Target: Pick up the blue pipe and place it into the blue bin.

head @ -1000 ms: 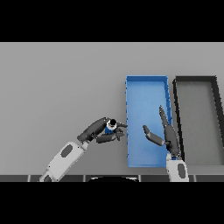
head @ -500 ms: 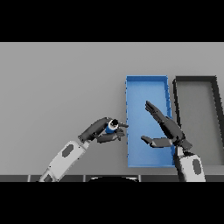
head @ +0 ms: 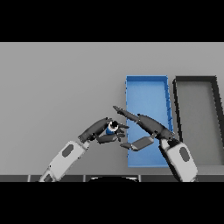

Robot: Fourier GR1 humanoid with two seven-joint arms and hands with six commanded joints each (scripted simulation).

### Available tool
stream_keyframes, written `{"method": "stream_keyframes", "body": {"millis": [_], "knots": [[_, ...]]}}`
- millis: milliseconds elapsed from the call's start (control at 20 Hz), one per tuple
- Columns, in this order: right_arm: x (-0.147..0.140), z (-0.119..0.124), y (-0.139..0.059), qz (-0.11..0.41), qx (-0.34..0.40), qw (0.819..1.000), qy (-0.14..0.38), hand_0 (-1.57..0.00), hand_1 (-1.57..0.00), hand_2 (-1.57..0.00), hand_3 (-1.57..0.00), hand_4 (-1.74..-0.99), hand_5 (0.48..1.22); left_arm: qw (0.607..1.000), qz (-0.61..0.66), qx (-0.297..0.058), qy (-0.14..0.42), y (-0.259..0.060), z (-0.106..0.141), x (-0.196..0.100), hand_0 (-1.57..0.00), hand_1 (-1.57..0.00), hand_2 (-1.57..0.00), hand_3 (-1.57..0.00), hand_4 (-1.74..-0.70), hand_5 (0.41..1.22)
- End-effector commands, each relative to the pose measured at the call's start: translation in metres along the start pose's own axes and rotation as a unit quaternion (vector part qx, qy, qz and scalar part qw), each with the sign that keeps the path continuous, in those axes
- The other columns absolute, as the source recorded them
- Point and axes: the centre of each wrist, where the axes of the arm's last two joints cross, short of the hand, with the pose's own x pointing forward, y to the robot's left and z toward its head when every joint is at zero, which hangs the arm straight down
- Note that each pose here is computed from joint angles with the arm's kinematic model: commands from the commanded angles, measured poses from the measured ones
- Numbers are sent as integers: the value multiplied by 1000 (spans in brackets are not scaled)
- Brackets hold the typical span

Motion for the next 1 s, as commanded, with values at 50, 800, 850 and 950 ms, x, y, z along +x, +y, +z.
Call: {"method": "stream_keyframes", "body": {"millis": [50, 800, 850, 950], "knots": [[4, -14, 1, 6, 17, 1000, 6, 1, 1, 1, 1, -1232, 531, 1000, 4, -5, -6, 2, 0, 0, -1571, -1571, -1571, -1516, -1741, 1221], [8, -93, 12, -17, 137, 990, -2, -1134, -1124, -1145, -957, -1562, 666, 998, -48, -18, 43, 6, 1, 2, -1063, -1017, -969, -939, -1607, 1221], [6, -90, 11, -29, 139, 990, 1, -1221, -1214, -1230, -1080, -1526, 728, 999, -38, -15, 24, 7, 2, 3, -1164, -1128, -1051, -1065, -1634, 1221], [0, -88, 15, -52, 136, 989, -14, -1347, -1342, -1353, -1257, -1469, 905, 1000, -11, -4, 7, 5, 4, -1, -1311, -1287, -1186, -1247, -1673, 1221]]}}
